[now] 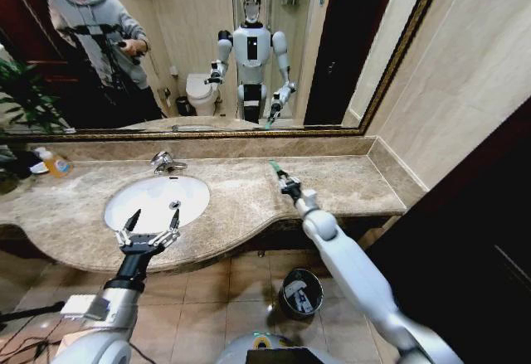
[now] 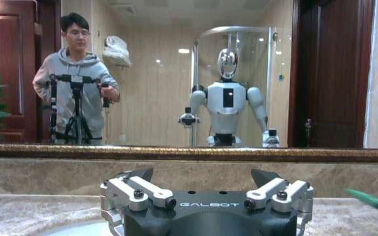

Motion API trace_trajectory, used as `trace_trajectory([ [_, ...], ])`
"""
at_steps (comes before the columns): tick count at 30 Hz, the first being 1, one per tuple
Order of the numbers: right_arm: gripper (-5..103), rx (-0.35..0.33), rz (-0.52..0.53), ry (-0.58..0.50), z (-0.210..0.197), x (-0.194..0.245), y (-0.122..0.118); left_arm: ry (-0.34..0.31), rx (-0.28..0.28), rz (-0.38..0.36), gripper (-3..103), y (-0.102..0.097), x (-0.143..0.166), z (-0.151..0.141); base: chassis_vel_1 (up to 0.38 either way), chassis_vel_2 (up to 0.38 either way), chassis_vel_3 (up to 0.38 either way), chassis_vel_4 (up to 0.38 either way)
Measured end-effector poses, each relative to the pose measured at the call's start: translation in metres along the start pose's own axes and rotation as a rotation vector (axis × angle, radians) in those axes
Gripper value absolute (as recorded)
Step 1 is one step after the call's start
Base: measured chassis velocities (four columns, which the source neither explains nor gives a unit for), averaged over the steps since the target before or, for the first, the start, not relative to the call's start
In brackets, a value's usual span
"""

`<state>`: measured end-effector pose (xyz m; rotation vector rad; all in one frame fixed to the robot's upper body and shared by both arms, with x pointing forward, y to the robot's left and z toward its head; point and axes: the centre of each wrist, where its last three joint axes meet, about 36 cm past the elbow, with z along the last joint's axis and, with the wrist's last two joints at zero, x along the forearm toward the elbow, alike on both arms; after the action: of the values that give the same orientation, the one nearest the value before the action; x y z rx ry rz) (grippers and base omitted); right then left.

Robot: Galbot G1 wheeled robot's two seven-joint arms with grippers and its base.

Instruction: Pick up the trash from the sink and place it in the trash bin.

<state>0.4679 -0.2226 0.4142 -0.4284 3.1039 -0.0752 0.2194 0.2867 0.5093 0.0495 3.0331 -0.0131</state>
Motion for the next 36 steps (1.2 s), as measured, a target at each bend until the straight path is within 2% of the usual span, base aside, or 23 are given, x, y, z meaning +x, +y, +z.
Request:
trace_trajectory([
  [2, 20, -0.019, 0.025, -0.022, -0.003, 0.034, -0.004, 0.0, 0.0, 0.0, 100, 0.0, 0.0, 0.0, 0.0, 0.0, 0.0, 0.0],
  [6, 20, -0.024, 0.055, -0.04, -0.004, 0.065, -0.005, 0.0, 0.0, 0.0, 100, 0.0, 0.0, 0.0, 0.0, 0.0, 0.0, 0.0],
  [9, 20, 0.017, 0.103, -0.039, 0.009, 0.115, -0.007, 0.0, 0.0, 0.0, 100, 0.0, 0.0, 0.0, 0.0, 0.0, 0.0, 0.0],
  [18, 20, 0.052, 0.175, -0.007, 0.039, 0.175, -0.009, 0.0, 0.0, 0.0, 100, 0.0, 0.0, 0.0, 0.0, 0.0, 0.0, 0.0],
  [26, 20, 0.039, 0.242, 0.099, 0.094, 0.224, -0.001, 0.0, 0.0, 0.0, 100, 0.0, 0.0, 0.0, 0.0, 0.0, 0.0, 0.0],
  [36, 20, 0.062, 0.238, 0.267, 0.166, 0.263, 0.021, 0.0, 0.0, 0.0, 100, 0.0, 0.0, 0.0, 0.0, 0.0, 0.0, 0.0],
])
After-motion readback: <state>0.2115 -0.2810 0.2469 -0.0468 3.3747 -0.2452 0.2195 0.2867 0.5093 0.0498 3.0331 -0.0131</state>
